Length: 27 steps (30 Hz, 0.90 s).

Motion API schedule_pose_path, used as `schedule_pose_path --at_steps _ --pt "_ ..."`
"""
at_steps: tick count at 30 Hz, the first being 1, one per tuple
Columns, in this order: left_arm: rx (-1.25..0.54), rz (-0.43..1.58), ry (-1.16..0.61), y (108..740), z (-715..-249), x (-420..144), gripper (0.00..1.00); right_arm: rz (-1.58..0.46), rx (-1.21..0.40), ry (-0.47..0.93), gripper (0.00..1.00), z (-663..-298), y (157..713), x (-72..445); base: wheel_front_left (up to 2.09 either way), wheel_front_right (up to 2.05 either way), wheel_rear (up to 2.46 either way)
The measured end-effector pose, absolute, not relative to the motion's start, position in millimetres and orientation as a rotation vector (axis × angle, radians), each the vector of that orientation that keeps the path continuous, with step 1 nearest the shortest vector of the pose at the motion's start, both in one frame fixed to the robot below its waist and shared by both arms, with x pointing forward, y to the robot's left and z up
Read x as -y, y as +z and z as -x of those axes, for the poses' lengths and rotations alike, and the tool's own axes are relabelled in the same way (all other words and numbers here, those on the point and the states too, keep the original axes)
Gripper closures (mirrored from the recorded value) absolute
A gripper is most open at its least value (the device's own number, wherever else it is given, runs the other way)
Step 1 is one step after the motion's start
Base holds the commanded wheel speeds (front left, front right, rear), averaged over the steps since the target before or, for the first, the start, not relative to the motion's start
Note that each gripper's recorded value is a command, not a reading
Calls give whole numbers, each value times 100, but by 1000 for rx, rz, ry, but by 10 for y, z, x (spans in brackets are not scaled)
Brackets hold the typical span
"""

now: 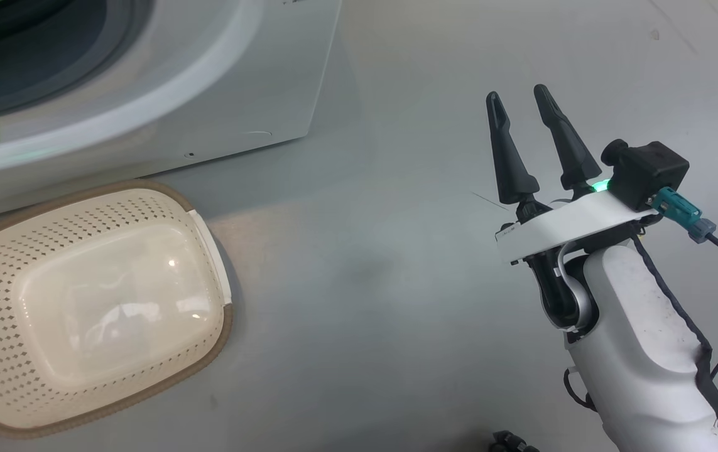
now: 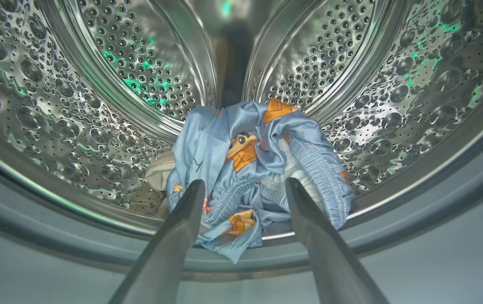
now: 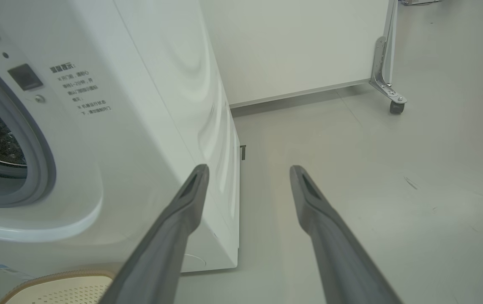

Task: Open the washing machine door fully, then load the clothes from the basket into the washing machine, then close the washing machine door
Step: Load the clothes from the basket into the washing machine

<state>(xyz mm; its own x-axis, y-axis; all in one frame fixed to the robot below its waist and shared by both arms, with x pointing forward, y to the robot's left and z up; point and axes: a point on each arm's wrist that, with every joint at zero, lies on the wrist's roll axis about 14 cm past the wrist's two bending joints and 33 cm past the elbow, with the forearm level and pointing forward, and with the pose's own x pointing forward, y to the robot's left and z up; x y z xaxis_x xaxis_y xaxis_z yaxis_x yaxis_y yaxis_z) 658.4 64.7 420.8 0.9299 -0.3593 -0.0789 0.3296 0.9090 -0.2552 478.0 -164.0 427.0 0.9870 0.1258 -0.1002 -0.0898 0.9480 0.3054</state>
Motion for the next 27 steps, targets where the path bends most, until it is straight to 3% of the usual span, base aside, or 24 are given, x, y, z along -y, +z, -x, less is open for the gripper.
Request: schedule_pose_path --at_steps 27 --pt "-85 266 -338 4615 -5744 -896 0 -295 -24 180 0 -4629 4772 1493 0 0 0"
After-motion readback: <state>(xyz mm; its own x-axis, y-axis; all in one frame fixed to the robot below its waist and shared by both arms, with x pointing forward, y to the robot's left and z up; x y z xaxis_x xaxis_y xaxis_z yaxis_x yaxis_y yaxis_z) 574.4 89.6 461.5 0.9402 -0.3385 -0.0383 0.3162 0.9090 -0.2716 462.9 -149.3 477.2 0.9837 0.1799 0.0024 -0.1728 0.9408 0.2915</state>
